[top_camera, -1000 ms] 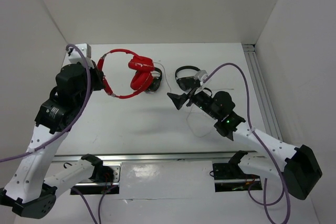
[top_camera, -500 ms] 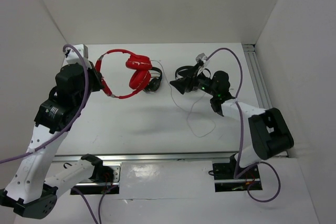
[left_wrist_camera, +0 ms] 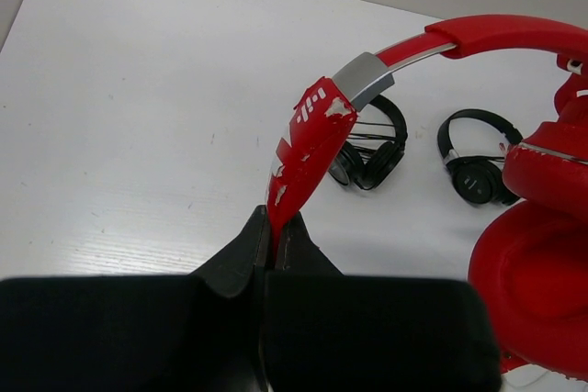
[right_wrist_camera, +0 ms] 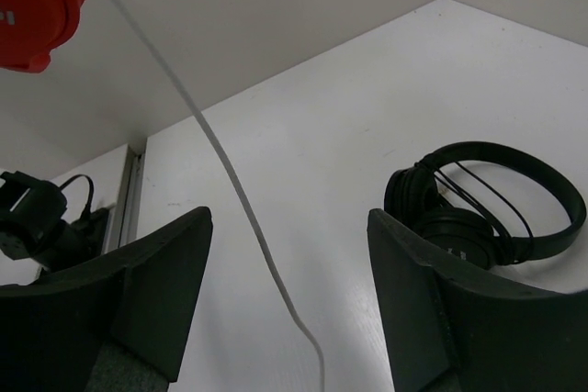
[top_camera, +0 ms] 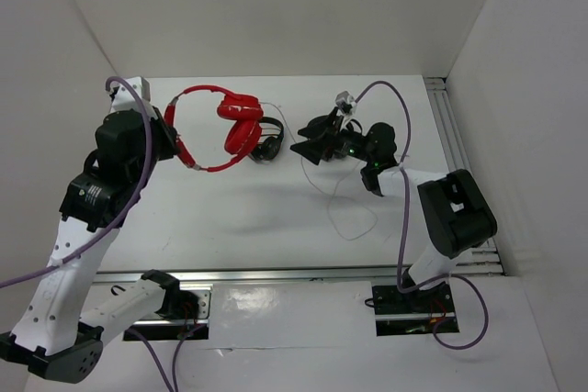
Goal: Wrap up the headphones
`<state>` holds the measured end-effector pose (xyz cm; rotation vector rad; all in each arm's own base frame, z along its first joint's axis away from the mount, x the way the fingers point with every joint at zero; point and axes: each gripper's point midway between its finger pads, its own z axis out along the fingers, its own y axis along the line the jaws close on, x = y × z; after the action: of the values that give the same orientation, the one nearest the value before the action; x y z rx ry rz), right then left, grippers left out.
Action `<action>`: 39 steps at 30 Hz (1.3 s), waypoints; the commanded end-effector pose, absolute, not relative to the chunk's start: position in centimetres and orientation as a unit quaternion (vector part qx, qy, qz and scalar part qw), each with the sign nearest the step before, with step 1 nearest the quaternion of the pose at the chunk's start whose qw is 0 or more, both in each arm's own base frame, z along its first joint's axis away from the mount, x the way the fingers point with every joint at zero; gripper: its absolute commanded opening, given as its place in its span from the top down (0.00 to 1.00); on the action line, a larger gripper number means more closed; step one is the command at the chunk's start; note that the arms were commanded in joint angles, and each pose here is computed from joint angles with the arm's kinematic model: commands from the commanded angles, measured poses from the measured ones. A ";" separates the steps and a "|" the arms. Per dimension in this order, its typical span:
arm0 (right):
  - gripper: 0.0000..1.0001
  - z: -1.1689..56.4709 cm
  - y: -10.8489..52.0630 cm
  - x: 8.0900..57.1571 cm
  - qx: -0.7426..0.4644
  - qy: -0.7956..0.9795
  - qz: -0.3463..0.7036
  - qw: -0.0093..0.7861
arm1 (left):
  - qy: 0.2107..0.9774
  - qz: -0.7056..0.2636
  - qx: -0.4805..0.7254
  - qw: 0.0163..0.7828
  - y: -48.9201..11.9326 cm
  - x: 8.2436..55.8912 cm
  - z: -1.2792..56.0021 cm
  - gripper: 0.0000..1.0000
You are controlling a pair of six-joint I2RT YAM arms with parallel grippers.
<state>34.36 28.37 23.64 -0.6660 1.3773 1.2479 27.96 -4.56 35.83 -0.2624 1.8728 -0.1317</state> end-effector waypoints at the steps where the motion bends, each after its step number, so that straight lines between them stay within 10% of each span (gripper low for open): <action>1: 0.26 25.3 29.2 34.6 -0.307 0.542 0.539 0.567 | 0.756 -0.111 -0.144 0.629 -4.9 28.6 39.7 1.00; 15: 0.49 21.6 30.5 34.9 -0.288 0.544 0.578 0.536 | 0.758 -0.112 -0.167 0.621 -4.1 29.7 38.9 1.00; 21: 0.93 21.1 30.9 35.1 -0.279 0.549 0.581 0.533 | 0.761 -0.120 -0.165 0.616 -4.4 29.7 38.5 1.00; 39: 0.98 20.6 37.6 34.3 -0.194 0.603 0.556 0.538 | 0.793 -0.228 -0.244 0.510 -7.2 32.3 32.6 1.00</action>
<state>32.85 37.04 18.27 -0.5158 1.5039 1.4143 30.94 -6.00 28.72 -0.5132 2.0642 -0.3555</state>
